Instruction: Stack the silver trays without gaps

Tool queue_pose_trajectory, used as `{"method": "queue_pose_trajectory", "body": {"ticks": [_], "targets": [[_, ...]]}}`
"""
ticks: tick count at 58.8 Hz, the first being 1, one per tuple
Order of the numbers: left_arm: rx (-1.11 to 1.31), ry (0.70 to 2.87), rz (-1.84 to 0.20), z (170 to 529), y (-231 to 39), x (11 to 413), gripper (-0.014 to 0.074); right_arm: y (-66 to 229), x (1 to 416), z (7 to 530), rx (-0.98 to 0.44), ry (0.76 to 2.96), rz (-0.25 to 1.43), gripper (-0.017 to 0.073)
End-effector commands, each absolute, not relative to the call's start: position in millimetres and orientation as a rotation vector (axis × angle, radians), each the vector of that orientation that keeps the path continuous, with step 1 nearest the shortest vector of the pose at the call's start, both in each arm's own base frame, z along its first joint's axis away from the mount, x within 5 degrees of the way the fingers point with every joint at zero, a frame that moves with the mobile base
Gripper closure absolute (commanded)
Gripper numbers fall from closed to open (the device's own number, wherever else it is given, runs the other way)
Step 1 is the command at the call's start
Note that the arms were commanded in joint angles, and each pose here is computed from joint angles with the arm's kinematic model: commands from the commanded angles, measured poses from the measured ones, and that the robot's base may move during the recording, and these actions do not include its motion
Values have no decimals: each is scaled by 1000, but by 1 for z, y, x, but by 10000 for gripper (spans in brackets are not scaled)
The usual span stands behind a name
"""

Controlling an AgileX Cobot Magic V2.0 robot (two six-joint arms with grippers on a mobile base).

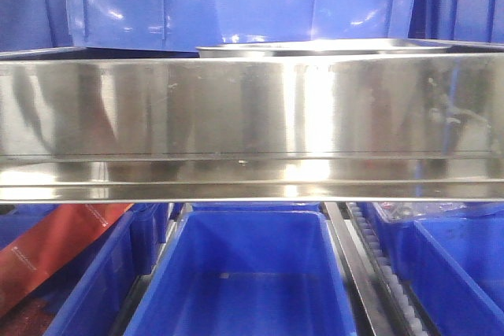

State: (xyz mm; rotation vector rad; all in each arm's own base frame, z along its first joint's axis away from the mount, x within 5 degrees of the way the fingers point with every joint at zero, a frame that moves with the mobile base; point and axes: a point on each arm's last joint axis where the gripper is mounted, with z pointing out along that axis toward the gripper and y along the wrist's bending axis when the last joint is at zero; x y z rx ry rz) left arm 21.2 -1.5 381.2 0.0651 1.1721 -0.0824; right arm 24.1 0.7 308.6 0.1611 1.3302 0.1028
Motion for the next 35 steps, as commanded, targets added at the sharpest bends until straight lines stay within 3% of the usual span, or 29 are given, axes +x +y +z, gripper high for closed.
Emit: {"method": "queue_pose_trajectory", "body": {"ticks": [1,10,18,35], "targets": [[57,1094,-99,395,-1,14,601,4,11,326,141,1388,93,638],[44,1142,-123,394,-2,22,601,6,7,357,131,1533,103,638],[39,1409,-129,393,-4,43,601,6,18,389,102,1658,77,638],[88,1898,-84,426,-11,104,601,0,91,421,48,2165,49,638]]}}
